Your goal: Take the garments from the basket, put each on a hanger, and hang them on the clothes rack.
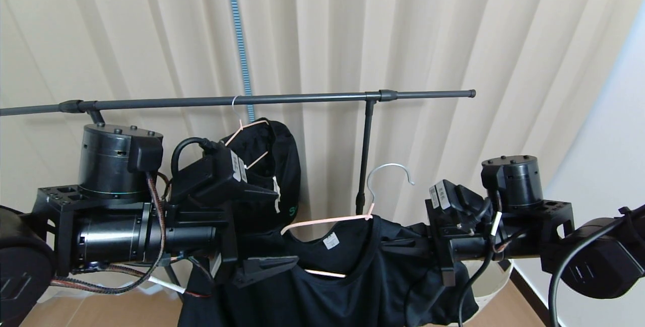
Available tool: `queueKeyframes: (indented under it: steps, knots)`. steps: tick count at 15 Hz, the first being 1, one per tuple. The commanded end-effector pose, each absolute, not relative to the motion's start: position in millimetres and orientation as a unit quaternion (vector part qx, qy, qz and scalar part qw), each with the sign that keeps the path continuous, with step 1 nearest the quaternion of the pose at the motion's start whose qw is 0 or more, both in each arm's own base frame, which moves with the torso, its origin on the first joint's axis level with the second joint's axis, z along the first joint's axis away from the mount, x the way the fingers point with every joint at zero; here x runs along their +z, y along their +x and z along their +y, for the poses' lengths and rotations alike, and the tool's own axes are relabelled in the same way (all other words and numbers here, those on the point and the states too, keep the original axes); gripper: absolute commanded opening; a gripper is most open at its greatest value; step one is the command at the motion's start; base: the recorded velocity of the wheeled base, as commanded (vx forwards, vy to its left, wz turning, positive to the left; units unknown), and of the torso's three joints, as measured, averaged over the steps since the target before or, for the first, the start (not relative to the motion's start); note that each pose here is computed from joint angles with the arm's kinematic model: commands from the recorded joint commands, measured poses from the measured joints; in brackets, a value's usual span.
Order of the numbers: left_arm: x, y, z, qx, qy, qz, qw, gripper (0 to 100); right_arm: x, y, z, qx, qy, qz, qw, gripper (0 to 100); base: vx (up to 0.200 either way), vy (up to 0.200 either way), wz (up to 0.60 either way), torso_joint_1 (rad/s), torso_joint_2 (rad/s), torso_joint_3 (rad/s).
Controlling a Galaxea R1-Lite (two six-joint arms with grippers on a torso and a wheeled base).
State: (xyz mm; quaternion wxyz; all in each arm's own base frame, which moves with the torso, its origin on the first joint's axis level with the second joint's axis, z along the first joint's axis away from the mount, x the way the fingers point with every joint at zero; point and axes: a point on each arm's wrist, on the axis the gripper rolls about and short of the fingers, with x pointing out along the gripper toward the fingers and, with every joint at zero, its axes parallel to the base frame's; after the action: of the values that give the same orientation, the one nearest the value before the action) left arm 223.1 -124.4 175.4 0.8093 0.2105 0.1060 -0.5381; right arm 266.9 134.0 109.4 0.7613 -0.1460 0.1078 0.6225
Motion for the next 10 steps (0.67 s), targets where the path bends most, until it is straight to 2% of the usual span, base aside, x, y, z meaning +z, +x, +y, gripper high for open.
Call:
queueKeyframes:
  steps: [1,10]
  knots:
    - [163.1,230.8,-133.6,-0.547,0.211,0.113,0.802,100,110.2,265.5,135.4,0.625,-0.147,0.106,0.759,0,0.000,0.000,0.00,0.000,0.00,0.000]
    - [154.3,235.6,-140.3,-0.553,0.210,0.119,0.798,100,115.8,258.0,137.5,0.630,-0.151,0.097,0.756,0,0.000,0.000,0.00,0.000,0.00,0.000]
